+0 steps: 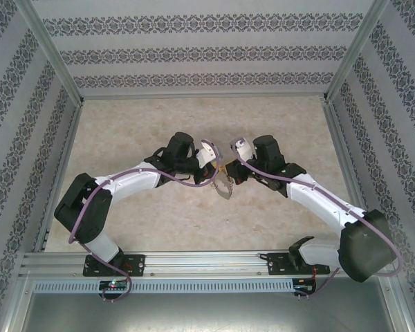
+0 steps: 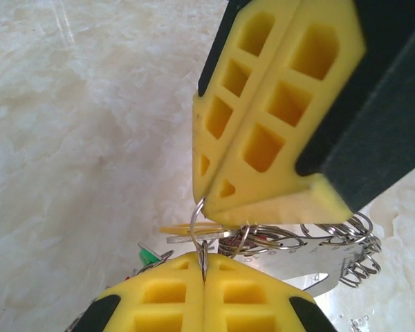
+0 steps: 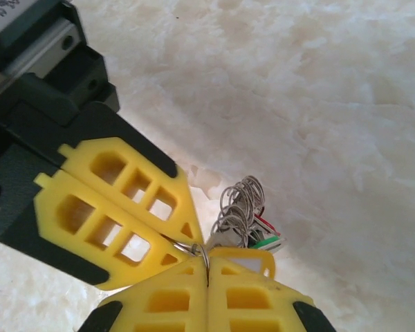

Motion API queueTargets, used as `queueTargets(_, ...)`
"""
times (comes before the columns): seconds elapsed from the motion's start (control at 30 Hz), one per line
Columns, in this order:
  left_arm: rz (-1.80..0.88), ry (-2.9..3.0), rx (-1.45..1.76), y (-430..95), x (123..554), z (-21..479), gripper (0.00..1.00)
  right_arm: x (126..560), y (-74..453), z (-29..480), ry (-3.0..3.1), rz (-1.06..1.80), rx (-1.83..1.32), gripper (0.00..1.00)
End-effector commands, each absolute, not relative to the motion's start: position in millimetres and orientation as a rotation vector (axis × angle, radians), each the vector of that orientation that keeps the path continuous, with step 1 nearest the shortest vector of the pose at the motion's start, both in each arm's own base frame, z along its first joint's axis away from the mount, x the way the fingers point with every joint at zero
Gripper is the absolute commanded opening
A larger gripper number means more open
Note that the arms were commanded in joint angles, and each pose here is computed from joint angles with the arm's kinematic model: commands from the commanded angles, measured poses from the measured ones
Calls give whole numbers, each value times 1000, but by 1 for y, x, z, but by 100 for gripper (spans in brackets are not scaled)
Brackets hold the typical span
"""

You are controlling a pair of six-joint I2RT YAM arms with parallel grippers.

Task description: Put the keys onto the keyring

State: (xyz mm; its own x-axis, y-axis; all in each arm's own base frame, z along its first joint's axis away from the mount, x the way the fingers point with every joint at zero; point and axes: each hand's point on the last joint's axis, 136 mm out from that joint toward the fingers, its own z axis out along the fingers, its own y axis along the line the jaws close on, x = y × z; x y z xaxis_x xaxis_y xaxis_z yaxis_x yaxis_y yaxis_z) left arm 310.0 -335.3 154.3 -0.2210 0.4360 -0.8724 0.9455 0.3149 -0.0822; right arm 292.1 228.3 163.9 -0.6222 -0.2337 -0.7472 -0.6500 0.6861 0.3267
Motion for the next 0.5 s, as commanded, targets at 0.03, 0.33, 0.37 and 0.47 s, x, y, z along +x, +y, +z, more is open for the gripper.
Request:
queueTargets(0.03,-866,1722,1232,-340,301,174,0,306,214,148,2272,705,-578,0)
queueTargets(0.33,-869,1731,1196,-340,304,171,9,300,227,174,2179,796,-639,0)
queueTargets(0.37,-868,1733,1199,-340,304,171,10,299,228,176,2170,805,-647,0)
queueTargets(0.47,-861,1756,1222,-338,301,165,15,295,233,186,2136,838,-676,0)
